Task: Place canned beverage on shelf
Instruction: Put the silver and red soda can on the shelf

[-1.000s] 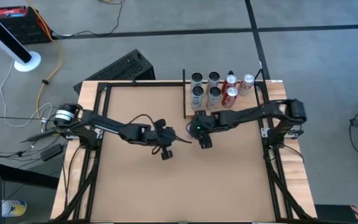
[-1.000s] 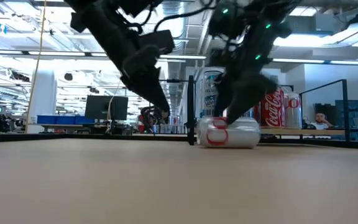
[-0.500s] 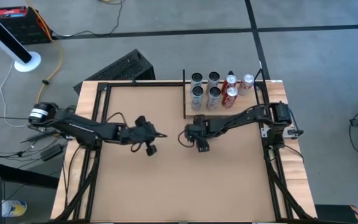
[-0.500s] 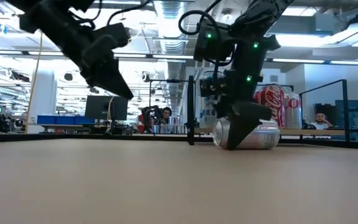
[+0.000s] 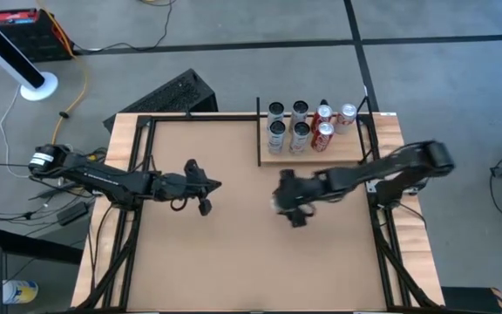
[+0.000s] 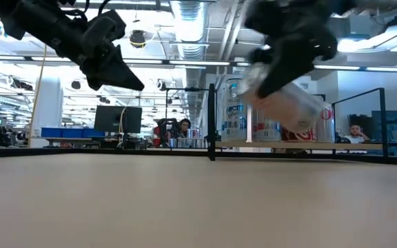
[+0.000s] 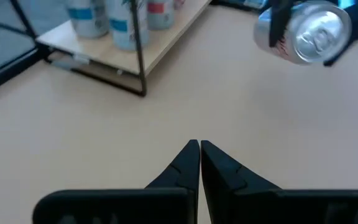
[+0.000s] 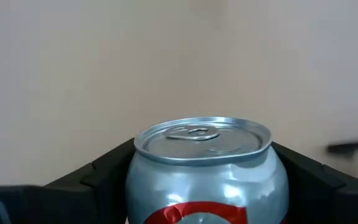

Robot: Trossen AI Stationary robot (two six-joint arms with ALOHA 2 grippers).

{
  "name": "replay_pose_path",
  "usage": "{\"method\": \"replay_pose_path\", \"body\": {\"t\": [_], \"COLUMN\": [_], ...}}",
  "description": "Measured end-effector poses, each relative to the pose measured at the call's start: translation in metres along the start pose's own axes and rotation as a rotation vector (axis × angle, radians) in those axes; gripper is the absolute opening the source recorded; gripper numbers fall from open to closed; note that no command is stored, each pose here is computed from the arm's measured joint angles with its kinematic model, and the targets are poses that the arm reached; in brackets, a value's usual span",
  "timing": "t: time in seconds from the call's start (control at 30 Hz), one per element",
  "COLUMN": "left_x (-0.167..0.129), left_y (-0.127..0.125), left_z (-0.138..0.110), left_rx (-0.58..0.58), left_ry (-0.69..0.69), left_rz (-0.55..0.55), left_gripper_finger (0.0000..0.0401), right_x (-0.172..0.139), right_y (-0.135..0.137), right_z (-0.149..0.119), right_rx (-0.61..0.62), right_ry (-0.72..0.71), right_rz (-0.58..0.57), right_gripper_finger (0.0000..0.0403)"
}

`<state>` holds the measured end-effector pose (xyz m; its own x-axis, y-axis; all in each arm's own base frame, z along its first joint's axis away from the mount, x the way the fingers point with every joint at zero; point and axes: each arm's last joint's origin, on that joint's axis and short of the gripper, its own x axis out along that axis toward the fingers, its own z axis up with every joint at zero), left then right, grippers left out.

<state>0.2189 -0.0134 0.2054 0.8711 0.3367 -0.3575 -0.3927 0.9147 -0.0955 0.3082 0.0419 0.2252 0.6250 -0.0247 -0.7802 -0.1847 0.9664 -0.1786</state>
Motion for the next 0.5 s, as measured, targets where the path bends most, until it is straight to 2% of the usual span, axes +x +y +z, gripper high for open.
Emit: {"method": "replay_pose_path", "body": {"t": [0.07,0.17,0.27,0.3,0.4,0.5], "left_x": [0.001,0.001,0.001,0.001,0.001,0.001], "left_y": [-0.001,-0.002,-0.002,-0.002,-0.003,-0.002], "left_z": [0.001,0.000,0.001,0.003,0.008,0.013], "left_rx": [0.002,0.008,0.006,0.004,0.006,0.006], "left_ry": [-0.013,-0.005,-0.019,-0.035,-0.085,-0.122], "left_rz": [-0.010,-0.005,-0.003,-0.007,-0.018,-0.024], "left_gripper_finger": [0.0000,0.0000,0.0000,0.0000,0.0000,0.0000], "right_x": [-0.014,-0.032,-0.035,-0.033,-0.032,-0.029], "right_y": [0.004,0.008,0.012,0.014,0.017,0.019], "right_z": [-0.021,-0.055,-0.095,-0.109,-0.140,-0.156], "right_rx": [0.047,0.154,0.274,0.294,0.337,0.356], "right_ry": [-0.107,-0.406,-0.725,-0.790,-0.922,-0.950], "right_rz": [0.015,0.005,0.012,0.011,-0.021,-0.060], "right_gripper_finger": [0.0325,0.0325,0.0325,0.0325,0.0325,0.0325]}}
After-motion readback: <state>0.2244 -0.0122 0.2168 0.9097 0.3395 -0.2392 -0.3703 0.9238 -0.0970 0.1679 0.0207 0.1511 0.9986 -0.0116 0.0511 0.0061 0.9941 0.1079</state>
